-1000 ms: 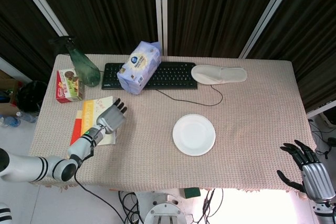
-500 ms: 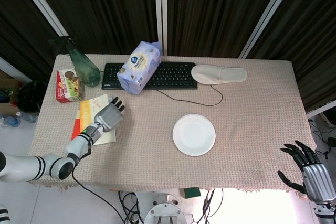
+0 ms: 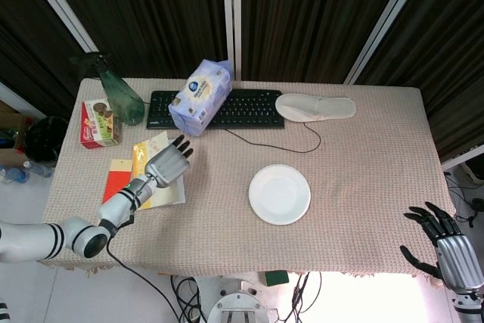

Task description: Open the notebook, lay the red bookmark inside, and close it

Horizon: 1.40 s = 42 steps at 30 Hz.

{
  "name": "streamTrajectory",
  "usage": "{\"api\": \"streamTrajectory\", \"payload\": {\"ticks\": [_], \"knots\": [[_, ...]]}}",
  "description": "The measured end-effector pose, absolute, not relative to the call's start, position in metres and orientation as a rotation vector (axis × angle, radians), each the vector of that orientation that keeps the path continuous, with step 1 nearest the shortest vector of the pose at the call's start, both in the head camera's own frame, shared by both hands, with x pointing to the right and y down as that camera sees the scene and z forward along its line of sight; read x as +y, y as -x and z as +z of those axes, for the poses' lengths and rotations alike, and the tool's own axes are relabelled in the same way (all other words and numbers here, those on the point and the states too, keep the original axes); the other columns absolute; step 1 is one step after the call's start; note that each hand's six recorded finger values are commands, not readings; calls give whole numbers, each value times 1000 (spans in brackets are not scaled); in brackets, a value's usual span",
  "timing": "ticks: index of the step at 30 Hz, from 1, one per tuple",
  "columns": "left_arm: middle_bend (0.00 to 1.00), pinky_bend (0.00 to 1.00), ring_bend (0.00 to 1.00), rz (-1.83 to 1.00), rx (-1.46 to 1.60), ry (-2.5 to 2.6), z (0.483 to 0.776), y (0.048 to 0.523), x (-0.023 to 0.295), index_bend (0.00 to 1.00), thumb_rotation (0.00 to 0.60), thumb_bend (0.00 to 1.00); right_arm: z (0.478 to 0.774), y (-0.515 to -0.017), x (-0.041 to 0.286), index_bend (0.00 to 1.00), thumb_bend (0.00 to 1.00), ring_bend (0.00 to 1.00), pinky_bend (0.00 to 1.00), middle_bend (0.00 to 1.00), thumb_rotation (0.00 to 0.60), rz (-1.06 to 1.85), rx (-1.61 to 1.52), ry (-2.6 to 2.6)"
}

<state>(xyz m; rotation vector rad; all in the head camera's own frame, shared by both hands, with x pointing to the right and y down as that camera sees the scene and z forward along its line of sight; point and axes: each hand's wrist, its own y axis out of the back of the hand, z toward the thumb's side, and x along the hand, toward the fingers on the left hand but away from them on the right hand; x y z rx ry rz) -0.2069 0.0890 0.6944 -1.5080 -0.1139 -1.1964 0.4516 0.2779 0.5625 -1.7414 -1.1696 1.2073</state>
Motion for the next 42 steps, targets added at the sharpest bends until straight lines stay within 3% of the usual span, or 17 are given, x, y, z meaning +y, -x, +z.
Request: {"api": "streamTrajectory", "payload": {"ticks": [13, 20, 29, 42], "knots": [[176, 85, 90, -982, -75, 1597, 674, 130, 96, 598, 600, 532, 563, -460, 280, 286, 207, 101, 186, 207, 600, 1215, -1189, 1741], [176, 86, 89, -934, -21, 1646, 657, 111, 92, 594, 600, 531, 563, -464, 279, 286, 208, 100, 186, 207, 600, 1216, -1200, 1741], [174, 86, 90, -974, 57, 1635, 642, 147, 83, 558, 600, 529, 565, -462, 276, 286, 207, 101, 187, 207, 600, 1202, -1189, 1754], [174, 86, 90, -1061, 126, 1648, 643, 219, 102, 540, 600, 514, 567, -450, 270, 286, 207, 101, 186, 207, 600, 1177, -1158, 1774]]}}
